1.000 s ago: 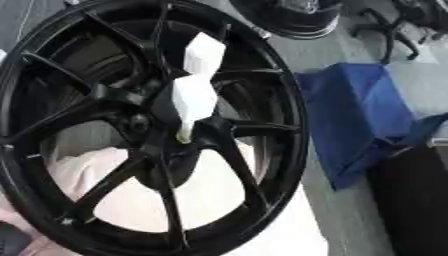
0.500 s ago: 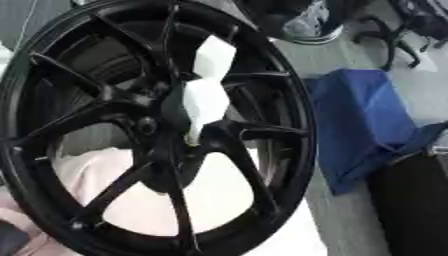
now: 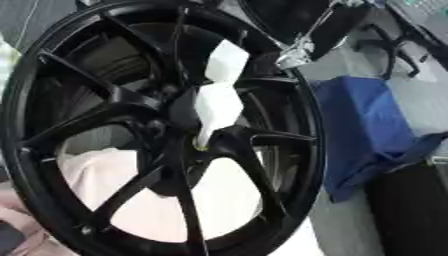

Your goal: Pull the pin out of the wheel hub.

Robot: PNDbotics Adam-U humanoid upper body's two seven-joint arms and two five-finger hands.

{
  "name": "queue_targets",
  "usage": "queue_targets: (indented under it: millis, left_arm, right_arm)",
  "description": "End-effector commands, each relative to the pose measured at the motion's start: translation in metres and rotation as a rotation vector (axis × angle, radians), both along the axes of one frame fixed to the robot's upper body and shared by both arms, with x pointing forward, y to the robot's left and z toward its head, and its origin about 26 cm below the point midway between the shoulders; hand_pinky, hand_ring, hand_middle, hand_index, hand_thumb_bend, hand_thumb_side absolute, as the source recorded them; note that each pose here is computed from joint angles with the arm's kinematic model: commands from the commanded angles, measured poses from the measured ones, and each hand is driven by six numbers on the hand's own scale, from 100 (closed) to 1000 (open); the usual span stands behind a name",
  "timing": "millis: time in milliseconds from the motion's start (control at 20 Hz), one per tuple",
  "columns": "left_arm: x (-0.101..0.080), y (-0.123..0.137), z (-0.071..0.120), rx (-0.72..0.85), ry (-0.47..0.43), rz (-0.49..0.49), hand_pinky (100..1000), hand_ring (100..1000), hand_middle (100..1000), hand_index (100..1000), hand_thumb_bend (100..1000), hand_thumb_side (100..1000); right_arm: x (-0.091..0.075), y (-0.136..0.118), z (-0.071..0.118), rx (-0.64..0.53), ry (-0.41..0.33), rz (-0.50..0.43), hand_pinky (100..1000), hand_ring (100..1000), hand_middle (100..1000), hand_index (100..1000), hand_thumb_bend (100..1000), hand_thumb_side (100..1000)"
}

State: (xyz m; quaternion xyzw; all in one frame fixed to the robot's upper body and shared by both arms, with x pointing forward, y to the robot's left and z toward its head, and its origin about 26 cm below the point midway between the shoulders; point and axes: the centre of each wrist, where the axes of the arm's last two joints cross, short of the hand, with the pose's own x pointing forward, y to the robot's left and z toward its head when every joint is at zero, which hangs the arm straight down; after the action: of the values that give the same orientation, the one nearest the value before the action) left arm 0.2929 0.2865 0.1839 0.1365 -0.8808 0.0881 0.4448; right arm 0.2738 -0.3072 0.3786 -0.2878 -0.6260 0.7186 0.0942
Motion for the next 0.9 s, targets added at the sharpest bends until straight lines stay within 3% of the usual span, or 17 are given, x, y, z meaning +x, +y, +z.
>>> queue_targets:
  millis: [50,900]
  left_arm:
    - [-0.0017,0.0016,0.0090,0.032,-0.029,-0.001,690,441,463,716,350,597]
    - [-0.0012,-0.0002,0.0090,0.028,-0.029,-0.003,693,438,461,716,340,603]
  right_arm:
    - [-0.0054,0.0000,0.0075,-0.061,-0.033,-0.021,879,847,797,860,459,174]
    - [-0.0014,0.0040,-0.0014,-0.136,-0.043,-0.059,875,846,783,857,474,131]
